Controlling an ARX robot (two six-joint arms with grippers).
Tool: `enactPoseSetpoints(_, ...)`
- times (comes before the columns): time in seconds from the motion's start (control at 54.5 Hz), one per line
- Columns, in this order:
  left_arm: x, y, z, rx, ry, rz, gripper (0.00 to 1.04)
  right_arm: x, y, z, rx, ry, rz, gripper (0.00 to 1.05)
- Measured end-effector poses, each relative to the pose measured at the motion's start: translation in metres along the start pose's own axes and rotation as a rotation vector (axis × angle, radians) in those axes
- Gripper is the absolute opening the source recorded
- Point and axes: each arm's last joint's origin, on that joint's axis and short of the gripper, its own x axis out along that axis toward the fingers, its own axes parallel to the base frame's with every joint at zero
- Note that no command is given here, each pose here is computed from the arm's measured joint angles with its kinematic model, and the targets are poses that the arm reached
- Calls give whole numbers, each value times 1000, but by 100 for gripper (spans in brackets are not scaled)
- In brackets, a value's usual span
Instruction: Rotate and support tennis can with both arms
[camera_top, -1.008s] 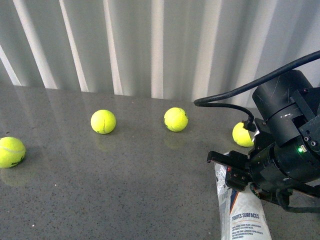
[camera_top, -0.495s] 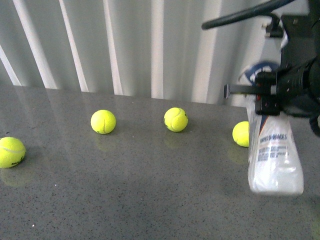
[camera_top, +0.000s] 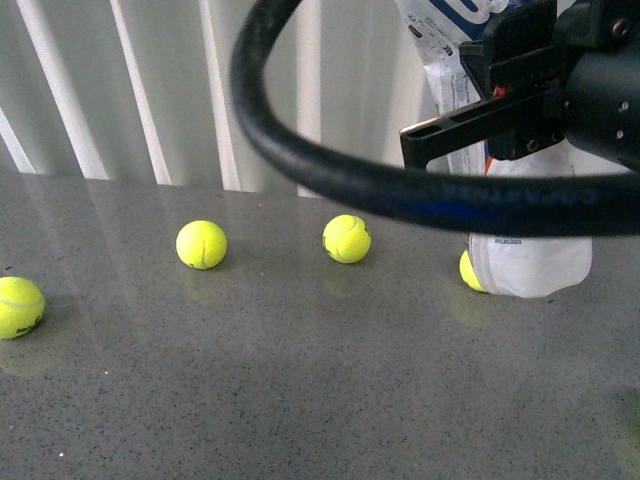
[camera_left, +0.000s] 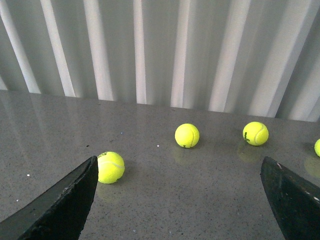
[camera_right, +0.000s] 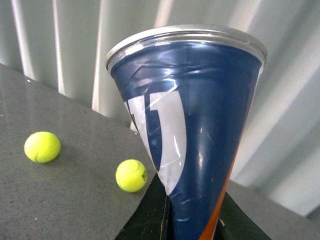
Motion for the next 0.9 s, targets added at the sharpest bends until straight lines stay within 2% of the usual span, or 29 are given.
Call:
enactPoseSetpoints(0.147, 0, 0, 0, 0, 0, 0, 98, -8, 5, -15, -7, 21, 73, 8)
enactPoseSetpoints(0.348, 0, 0, 0, 0, 0, 0, 98, -16, 7, -55, -65, 175, 177, 8)
enactPoseSetpoints(0.587, 0, 0, 0, 0, 0, 0, 98, -21, -8, -88, -79, 294, 145, 8)
enactPoseSetpoints(0.678, 0, 0, 0, 0, 0, 0, 98, -20, -12, -99, -127, 337, 136, 8)
enactPoseSetpoints(0.898, 0, 0, 0, 0, 0, 0, 98, -2, -7, -113, -341, 392, 189, 8)
